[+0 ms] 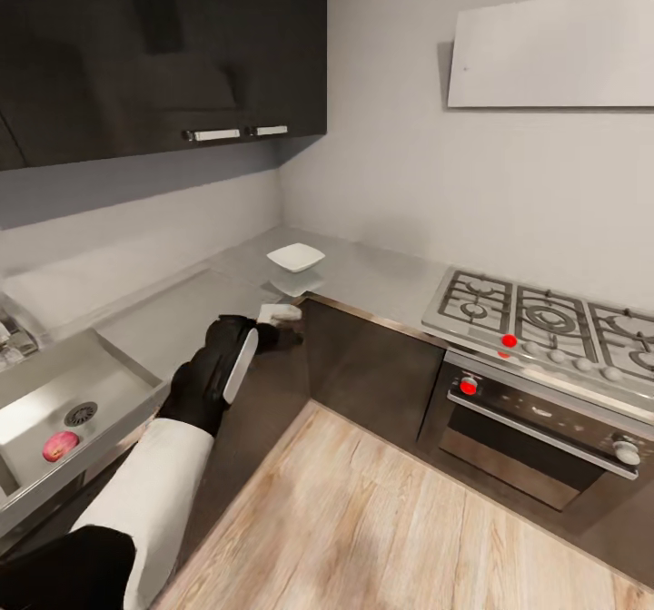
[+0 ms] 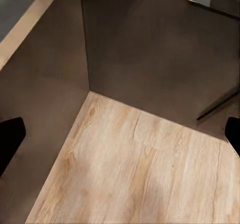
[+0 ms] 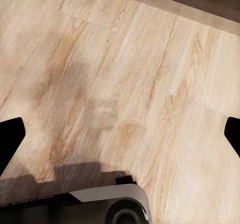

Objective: In the kitchen, take the Vidalia onion out of the sink, dice it on the chopping board with the paring knife, put the diced onion into the bowl on the countertop, then place both the paring knife and the chopping board into the sink.

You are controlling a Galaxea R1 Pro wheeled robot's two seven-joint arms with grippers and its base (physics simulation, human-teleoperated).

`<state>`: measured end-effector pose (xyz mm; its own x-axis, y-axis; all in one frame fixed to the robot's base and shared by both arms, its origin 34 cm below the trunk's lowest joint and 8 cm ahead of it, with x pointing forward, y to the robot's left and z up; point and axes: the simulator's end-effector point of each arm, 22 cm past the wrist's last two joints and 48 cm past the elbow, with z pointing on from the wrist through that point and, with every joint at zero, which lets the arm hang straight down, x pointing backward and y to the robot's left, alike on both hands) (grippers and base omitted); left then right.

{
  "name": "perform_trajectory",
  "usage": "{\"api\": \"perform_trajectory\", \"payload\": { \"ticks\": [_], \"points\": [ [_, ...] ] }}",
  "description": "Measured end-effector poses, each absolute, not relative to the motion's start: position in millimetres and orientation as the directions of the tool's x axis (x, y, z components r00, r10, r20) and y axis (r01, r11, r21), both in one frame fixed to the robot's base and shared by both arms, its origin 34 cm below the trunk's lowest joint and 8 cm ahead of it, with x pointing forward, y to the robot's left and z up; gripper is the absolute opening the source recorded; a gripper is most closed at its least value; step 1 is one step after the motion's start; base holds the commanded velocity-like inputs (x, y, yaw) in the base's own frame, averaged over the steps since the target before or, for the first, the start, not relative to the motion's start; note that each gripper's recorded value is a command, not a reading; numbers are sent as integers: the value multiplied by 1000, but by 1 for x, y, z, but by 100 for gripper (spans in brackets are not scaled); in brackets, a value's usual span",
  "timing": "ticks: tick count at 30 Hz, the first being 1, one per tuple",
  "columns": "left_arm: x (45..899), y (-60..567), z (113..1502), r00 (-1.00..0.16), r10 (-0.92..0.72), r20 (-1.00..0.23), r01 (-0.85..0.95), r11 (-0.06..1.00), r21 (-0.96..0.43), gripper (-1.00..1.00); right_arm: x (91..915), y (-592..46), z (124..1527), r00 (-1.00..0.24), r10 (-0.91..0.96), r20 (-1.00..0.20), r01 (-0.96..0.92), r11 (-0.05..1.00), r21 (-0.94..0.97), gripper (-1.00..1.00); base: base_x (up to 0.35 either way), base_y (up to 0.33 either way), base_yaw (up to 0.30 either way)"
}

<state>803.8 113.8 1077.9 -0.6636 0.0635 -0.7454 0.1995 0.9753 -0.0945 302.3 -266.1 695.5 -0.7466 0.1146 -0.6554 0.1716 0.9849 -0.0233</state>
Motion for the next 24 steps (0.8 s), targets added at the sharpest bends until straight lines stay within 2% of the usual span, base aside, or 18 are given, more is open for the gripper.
{"api": "perform_trajectory", "payload": {
  "ticks": [10,21,24],
  "points": [
    [881,124,1170,-662,118,-740,179,984,-3,100,302,-266,695,-747,114,-655,171,985,-23,100,0,0,0],
    [890,134,1187,-645,117,-755,158,987,19,100,302,-266,695,-747,114,-655,170,985,-23,100,2,0,-105],
    [890,139,1188,-644,118,-755,152,988,25,100,302,-265,696,-747,115,-655,171,985,-21,100,148,0,-28]
  ]
}}
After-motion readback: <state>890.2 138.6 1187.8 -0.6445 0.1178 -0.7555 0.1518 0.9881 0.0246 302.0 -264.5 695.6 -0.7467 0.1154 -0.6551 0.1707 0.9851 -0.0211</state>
